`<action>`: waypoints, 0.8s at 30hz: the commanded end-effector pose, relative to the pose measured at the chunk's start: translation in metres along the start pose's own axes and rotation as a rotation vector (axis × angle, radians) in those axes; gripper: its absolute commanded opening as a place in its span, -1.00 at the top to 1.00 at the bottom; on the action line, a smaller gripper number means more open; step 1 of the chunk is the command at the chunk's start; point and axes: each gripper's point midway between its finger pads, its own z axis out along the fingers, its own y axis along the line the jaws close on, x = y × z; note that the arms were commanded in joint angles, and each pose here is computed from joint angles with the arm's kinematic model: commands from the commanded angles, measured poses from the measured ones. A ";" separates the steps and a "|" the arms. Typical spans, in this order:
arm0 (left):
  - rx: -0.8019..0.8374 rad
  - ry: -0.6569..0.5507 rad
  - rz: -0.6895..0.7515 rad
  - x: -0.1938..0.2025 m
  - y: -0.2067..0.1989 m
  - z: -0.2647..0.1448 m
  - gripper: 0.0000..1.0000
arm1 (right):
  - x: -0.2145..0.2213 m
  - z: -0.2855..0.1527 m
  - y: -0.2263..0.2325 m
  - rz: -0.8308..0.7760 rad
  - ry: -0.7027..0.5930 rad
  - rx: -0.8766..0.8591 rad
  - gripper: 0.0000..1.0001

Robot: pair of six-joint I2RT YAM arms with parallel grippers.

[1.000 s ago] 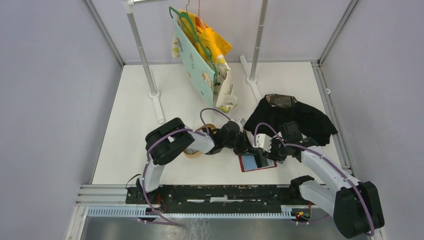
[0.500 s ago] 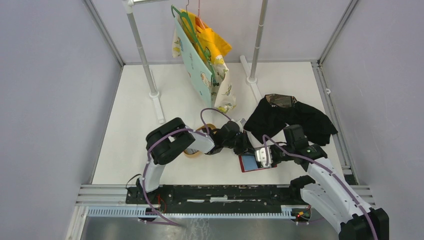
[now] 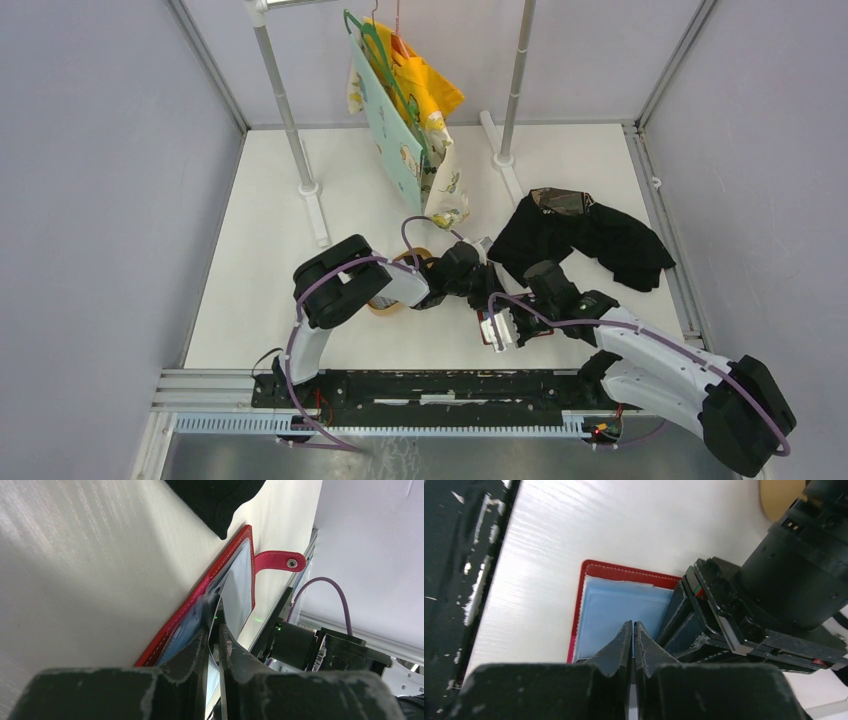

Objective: Put the credit cards into the card holder
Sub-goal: Insert the credit card into the card holder.

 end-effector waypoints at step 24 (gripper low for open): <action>-0.056 0.036 0.042 0.011 0.026 0.004 0.47 | 0.063 -0.020 -0.004 0.069 0.385 0.071 0.81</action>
